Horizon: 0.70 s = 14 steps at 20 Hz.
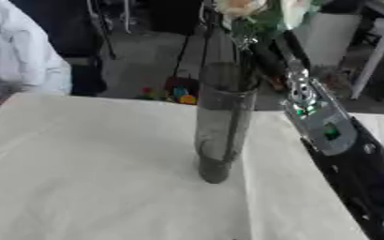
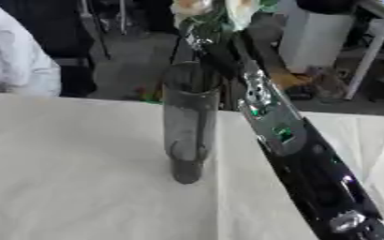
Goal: Arrange flowers into the vase.
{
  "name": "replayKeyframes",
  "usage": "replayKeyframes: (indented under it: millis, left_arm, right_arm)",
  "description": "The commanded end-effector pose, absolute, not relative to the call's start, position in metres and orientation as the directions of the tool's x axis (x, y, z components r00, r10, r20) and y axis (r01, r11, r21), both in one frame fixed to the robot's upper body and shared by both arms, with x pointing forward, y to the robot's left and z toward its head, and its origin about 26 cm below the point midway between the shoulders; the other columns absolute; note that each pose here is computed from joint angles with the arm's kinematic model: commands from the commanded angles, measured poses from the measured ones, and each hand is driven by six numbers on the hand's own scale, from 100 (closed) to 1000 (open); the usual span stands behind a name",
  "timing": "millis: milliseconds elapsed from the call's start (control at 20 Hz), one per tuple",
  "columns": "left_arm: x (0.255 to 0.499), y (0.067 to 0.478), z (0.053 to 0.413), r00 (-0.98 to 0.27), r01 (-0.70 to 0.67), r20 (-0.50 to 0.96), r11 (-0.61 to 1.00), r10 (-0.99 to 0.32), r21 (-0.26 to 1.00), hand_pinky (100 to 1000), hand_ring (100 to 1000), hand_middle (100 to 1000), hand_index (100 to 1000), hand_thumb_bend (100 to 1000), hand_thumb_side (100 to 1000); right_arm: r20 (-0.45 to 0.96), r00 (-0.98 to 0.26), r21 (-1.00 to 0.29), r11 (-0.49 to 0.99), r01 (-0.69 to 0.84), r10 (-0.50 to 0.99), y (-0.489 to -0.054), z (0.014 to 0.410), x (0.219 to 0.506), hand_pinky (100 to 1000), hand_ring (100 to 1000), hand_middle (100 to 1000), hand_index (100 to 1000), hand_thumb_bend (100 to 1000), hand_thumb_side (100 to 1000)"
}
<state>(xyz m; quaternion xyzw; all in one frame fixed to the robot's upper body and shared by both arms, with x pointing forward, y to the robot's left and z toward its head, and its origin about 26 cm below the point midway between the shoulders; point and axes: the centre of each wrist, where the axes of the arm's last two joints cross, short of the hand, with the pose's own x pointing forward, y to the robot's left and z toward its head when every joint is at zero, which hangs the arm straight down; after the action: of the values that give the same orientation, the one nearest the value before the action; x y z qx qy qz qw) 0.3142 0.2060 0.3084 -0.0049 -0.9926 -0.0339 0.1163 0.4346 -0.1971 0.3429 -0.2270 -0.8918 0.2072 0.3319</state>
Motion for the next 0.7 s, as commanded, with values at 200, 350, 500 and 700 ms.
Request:
replayKeyframes:
  millis: [200, 350, 500, 700]
  left_arm:
    - [0.3095, 0.2057, 0.3151, -0.979, 0.024, 0.203, 0.998, 0.011, 0.063, 904, 1000, 909, 1000, 123, 1000]
    - [0.3095, 0.2059, 0.3152, -0.979, 0.023, 0.203, 0.998, 0.01, 0.063, 904, 1000, 909, 1000, 123, 1000]
    - [0.3095, 0.2057, 0.3154, -0.979, 0.025, 0.202, 0.998, 0.011, 0.064, 904, 1000, 909, 1000, 123, 1000]
    - [0.3094, 0.2056, 0.3158, -0.979, 0.025, 0.201, 0.998, 0.012, 0.065, 904, 1000, 910, 1000, 122, 1000]
  right_arm:
    - [0.467, -0.68, -0.527, 0.795, 0.3, 0.566, -0.2069, 0.3541, 0.4315, 953, 834, 690, 723, 538, 894]
    - [0.453, -0.676, -0.559, 0.776, 0.294, 0.582, -0.2078, 0.3529, 0.4318, 963, 857, 722, 779, 560, 930]
    - [0.439, -0.666, -0.603, 0.747, 0.278, 0.603, -0.2081, 0.351, 0.4327, 973, 875, 747, 819, 593, 948]
    - [0.416, -0.651, -0.661, 0.703, 0.262, 0.634, -0.2091, 0.3498, 0.4334, 988, 900, 773, 859, 635, 970]
